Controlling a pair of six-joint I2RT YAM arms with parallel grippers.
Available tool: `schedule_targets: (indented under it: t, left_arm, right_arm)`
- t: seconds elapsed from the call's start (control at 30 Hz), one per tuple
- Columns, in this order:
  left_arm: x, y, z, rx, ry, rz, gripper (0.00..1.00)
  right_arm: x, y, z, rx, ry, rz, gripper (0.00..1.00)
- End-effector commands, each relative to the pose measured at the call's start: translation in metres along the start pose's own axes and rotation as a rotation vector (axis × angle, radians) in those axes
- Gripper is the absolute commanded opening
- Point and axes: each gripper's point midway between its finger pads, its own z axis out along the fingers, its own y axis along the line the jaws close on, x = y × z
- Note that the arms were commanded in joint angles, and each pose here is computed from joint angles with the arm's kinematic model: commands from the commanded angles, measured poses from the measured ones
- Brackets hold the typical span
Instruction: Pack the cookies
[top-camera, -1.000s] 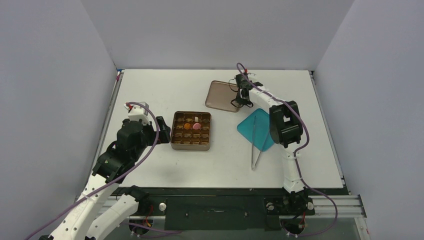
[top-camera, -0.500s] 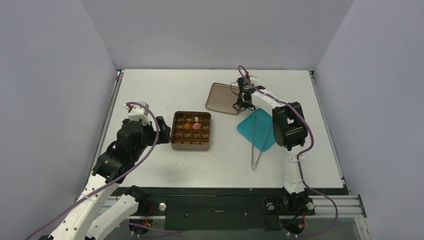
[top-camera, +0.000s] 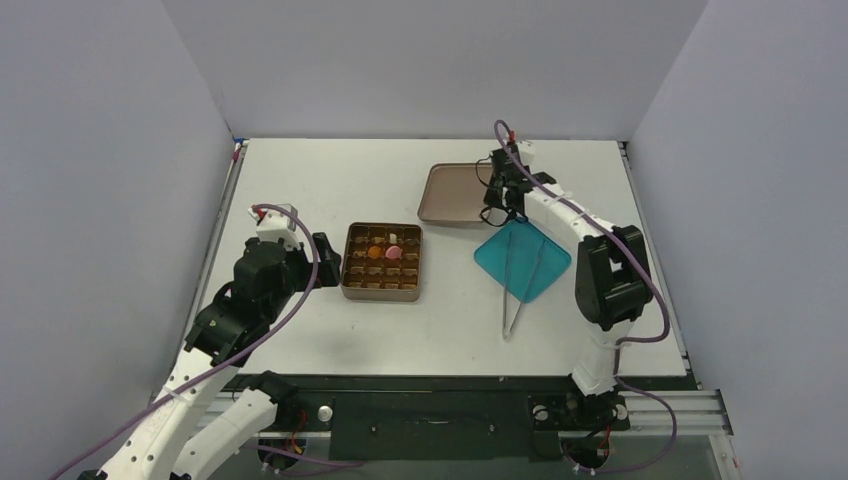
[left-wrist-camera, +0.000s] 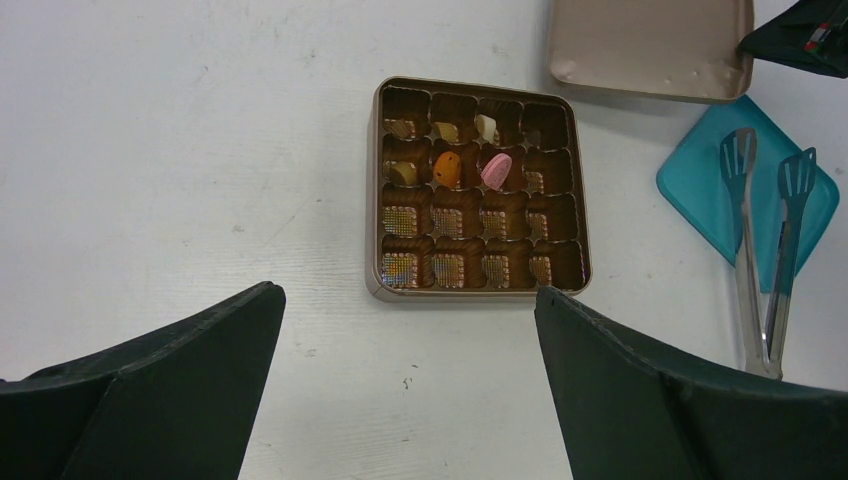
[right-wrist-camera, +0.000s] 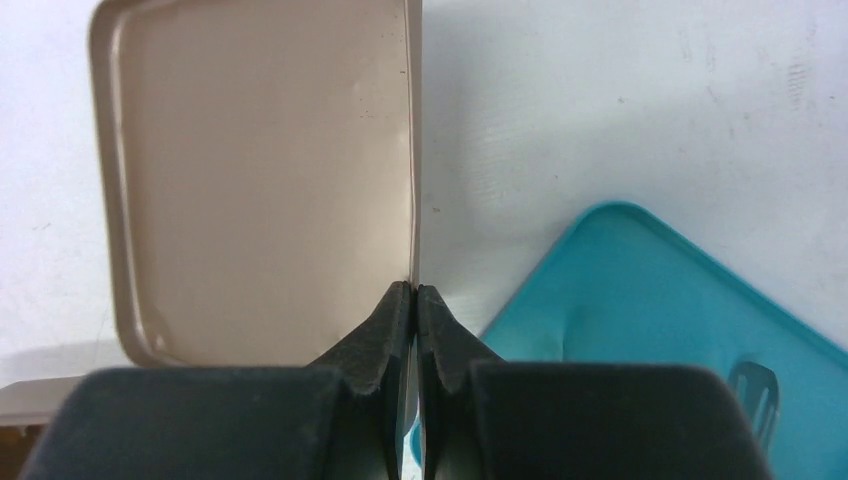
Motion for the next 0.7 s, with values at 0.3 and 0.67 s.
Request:
schedule_targets:
  t: [0.3, 0.67]
  left_arm:
    - [-0.01, -0.015, 0.007, 0.06, -0.019, 0.002, 0.97]
    - [0.002, -0.054, 0.016, 0.218, 0.087, -0.089, 0.97]
  right_arm:
    - [-0.031, -0.009, -0.092, -0.093, -0.197, 0.074, 0.0]
    - [0.0, -0.008, -0.172, -0.196, -0.231, 0.018, 0.0]
